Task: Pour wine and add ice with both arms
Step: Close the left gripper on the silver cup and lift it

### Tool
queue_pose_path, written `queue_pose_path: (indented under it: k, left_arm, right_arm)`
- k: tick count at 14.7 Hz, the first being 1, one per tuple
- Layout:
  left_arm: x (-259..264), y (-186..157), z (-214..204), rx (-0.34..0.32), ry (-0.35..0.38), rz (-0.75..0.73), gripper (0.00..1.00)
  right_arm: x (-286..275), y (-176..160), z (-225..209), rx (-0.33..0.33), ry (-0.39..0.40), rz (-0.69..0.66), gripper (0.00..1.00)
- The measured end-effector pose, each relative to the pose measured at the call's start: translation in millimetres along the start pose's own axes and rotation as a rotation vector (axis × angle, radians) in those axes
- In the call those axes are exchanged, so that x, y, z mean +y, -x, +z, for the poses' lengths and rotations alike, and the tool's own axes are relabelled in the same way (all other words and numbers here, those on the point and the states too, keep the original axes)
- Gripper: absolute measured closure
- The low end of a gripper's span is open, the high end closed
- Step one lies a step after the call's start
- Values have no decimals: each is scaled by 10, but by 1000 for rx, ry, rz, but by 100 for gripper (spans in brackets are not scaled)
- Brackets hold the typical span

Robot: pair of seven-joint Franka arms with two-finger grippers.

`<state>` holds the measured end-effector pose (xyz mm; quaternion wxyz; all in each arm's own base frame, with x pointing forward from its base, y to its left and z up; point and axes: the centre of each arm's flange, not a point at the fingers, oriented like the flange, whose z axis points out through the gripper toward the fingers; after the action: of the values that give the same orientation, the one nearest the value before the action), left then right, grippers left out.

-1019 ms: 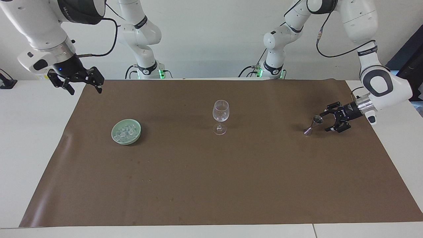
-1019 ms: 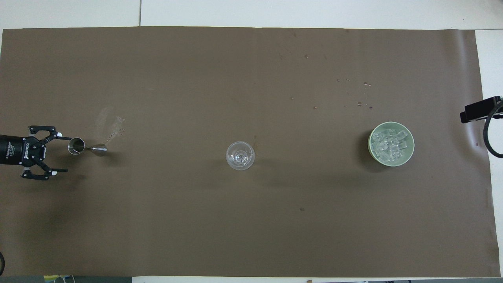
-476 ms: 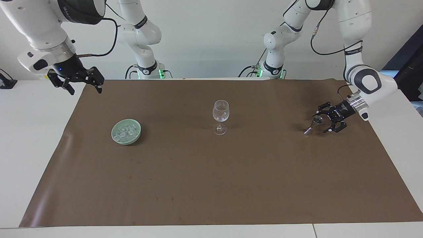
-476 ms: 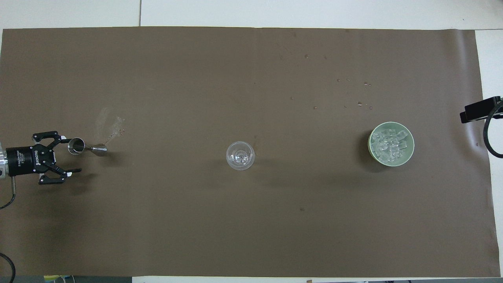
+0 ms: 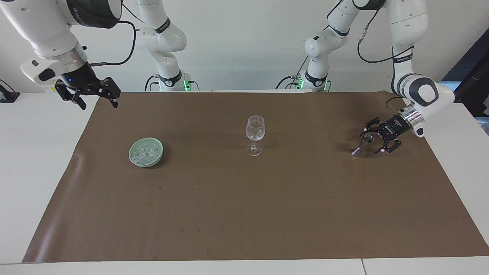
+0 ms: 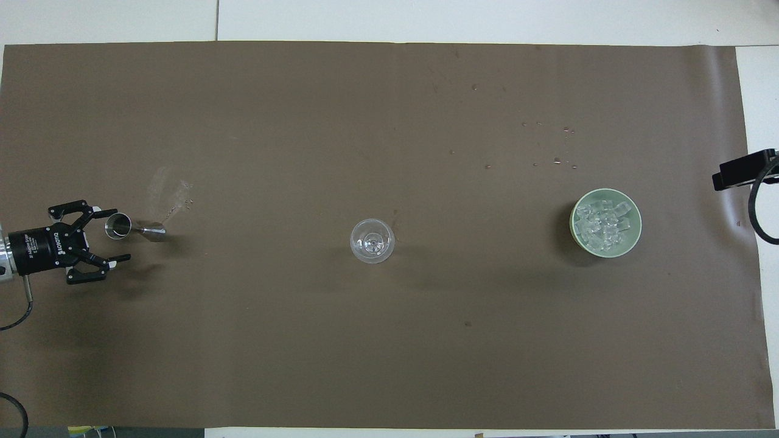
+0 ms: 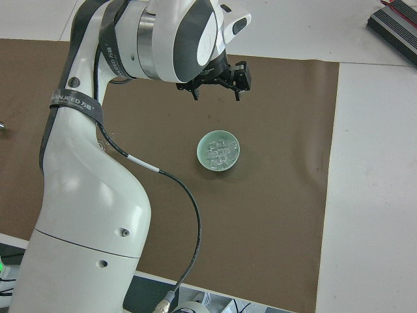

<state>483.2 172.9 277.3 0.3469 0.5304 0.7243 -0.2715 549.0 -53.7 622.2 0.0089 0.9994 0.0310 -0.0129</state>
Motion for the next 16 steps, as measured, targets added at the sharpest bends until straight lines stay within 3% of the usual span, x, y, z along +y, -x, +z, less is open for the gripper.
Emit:
queue_pose_path:
  k: [7, 16]
  left_arm:
    - [-59, 3, 68, -37, 63, -29, 4]
    - [-113, 70, 249, -50, 92, -2, 12]
  right_arm:
    - [0, 0, 0, 0, 0, 0, 0]
    - [0, 0, -1, 0, 0, 0, 0]
